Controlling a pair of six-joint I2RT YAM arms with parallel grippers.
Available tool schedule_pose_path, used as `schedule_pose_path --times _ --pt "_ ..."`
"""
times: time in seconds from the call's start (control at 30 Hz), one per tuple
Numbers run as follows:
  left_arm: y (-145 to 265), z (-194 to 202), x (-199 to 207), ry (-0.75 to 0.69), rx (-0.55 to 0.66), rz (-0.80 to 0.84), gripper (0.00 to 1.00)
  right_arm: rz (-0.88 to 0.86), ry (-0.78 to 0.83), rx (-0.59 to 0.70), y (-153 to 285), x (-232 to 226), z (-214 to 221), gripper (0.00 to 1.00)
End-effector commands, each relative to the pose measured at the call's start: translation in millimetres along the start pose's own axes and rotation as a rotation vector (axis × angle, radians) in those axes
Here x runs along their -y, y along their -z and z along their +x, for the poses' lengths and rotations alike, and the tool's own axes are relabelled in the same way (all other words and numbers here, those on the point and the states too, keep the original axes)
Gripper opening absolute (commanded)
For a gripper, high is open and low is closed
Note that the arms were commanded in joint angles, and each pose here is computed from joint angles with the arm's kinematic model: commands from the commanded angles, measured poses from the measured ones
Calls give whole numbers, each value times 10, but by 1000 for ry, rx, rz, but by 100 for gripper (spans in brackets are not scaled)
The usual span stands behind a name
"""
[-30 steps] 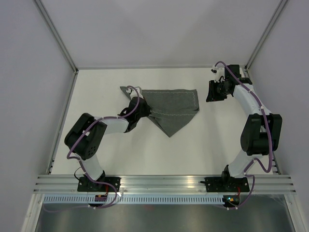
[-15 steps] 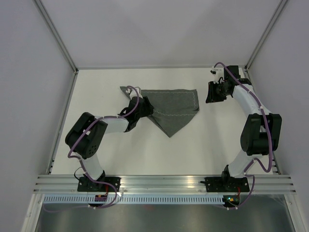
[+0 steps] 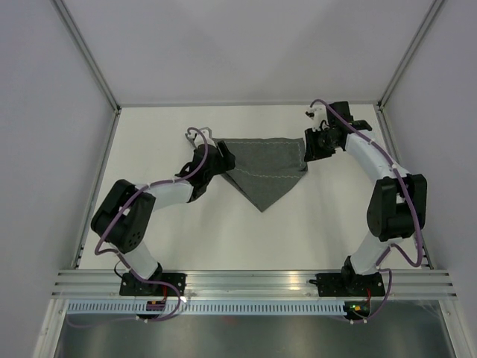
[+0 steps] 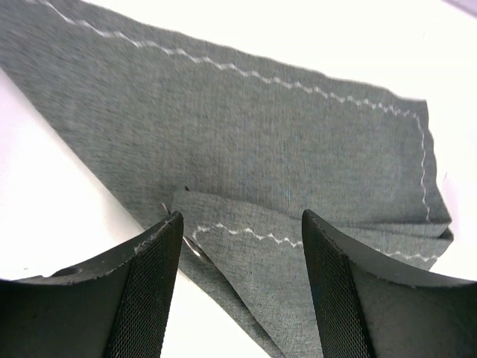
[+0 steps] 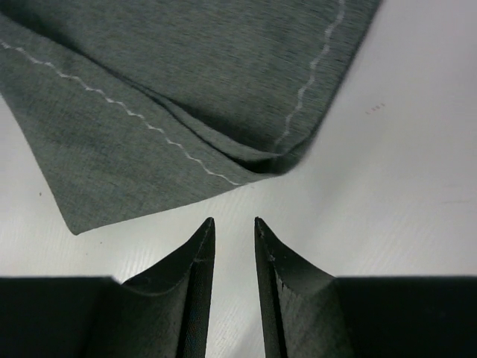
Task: Fold the napkin, place the utensils inside, and roll it up
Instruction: Fold the napkin at the center of the board.
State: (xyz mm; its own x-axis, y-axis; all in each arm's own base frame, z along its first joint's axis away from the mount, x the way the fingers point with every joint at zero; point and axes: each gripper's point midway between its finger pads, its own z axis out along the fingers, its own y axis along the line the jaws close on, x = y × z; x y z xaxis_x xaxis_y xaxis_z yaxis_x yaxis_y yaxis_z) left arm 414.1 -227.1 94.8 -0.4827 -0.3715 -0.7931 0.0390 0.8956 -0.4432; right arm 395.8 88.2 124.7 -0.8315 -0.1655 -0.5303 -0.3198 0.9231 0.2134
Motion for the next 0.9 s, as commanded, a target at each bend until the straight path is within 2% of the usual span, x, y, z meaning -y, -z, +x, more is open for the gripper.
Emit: schedule_pose_path --times 0.0,0.1,0.23,0.5,0.87 --pt "83 -337 -51 30 86 -32 70 -34 111 7 -19 -391 -146 34" --pt "86 -424 -307 75 88 -125 70 -101 163 -41 -154 -725 -108 33" --pt "54 -524 -659 209 90 -229 70 -190 198 -74 -304 -1079 -147 32" --pt "-265 -785 -1001 276 76 -301 68 -296 235 -117 -712 -1660 -208 27" --pt "-857 -853 -1329 352 -3 -379 63 -290 269 -62 -541 -1707 -331 27"
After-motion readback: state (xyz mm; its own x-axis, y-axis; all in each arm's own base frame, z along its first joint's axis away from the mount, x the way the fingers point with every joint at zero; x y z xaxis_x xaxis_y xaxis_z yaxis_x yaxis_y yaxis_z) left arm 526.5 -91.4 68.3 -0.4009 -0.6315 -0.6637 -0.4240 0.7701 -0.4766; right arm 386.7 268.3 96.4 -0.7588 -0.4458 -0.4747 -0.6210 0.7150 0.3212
